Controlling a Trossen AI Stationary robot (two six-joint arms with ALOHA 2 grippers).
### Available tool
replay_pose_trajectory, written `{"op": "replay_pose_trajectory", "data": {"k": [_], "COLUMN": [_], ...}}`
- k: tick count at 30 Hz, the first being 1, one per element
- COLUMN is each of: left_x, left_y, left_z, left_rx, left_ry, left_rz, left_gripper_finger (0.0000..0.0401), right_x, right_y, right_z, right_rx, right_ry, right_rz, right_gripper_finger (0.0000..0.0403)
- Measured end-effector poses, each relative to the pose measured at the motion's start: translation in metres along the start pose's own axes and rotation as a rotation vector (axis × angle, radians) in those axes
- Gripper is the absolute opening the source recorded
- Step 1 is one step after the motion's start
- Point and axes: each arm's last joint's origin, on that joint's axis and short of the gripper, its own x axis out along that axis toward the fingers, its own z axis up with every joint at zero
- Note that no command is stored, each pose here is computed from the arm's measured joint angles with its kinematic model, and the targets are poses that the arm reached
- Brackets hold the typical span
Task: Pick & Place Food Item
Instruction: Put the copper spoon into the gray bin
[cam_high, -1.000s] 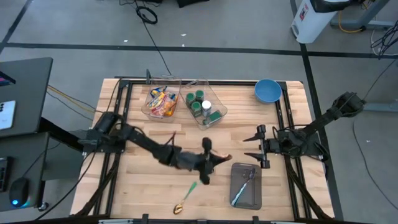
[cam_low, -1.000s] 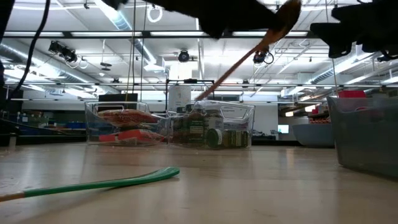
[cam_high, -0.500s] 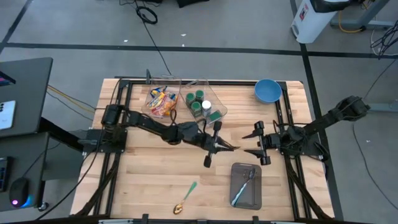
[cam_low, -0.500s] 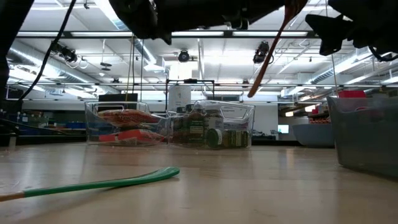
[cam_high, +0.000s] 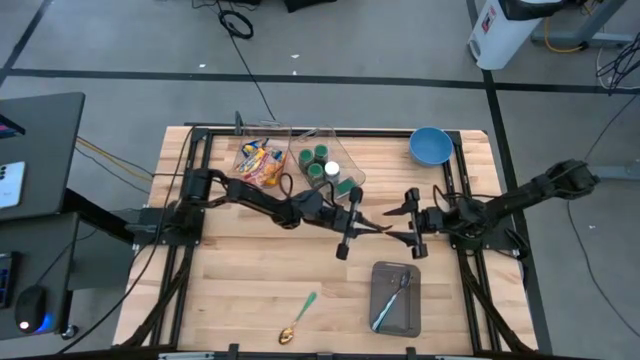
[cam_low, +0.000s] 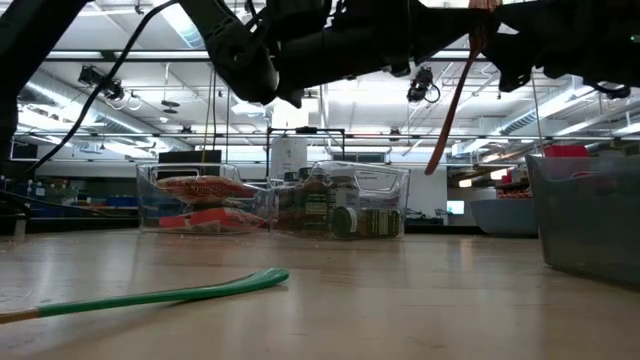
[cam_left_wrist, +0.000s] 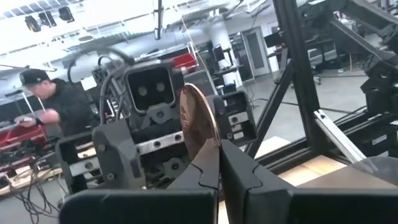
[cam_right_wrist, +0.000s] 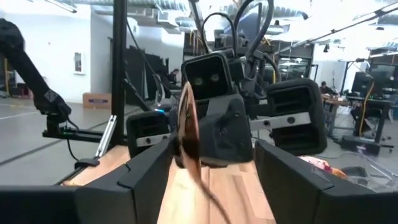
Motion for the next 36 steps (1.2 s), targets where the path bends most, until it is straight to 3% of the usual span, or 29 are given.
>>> {"op": "replay_pose_trajectory", "data": {"k": [7,14,19,28,36], "left_x": [0.001,0.001,0.002,-0.010,-0.035], "left_y": [0.002,0.003,0.002,0.008,0.011], "left_z": [-0.003,-0.003,-0.003,0.002,0.038], "left_rx": [-0.004,-0.024,-0.044,-0.077,-0.070], "left_ry": [0.012,0.020,0.021,0.055,-0.002], "left_rz": [-0.002,-0.011,-0.015,0.008,0.024], "left_gripper_finger": [0.0003,0.0003,0.0015,0.0115,0.0155], "right_x": [0.004,0.004,0.004,0.004,0.004], "right_y": [-0.002,0.000,0.000,0.000,0.001], "right_z": [0.000,-0.001,-0.001,0.001,0.002], "right_rx": [-0.008,-0.038,-0.028,-0.021,-0.020], "right_ry": [0.041,0.039,0.036,0.030,0.018], "right_rz": [0.002,0.048,0.063,0.031,0.047], "right_gripper_finger": [0.0167,0.0022,0.0020,0.0004,0.0004]}}
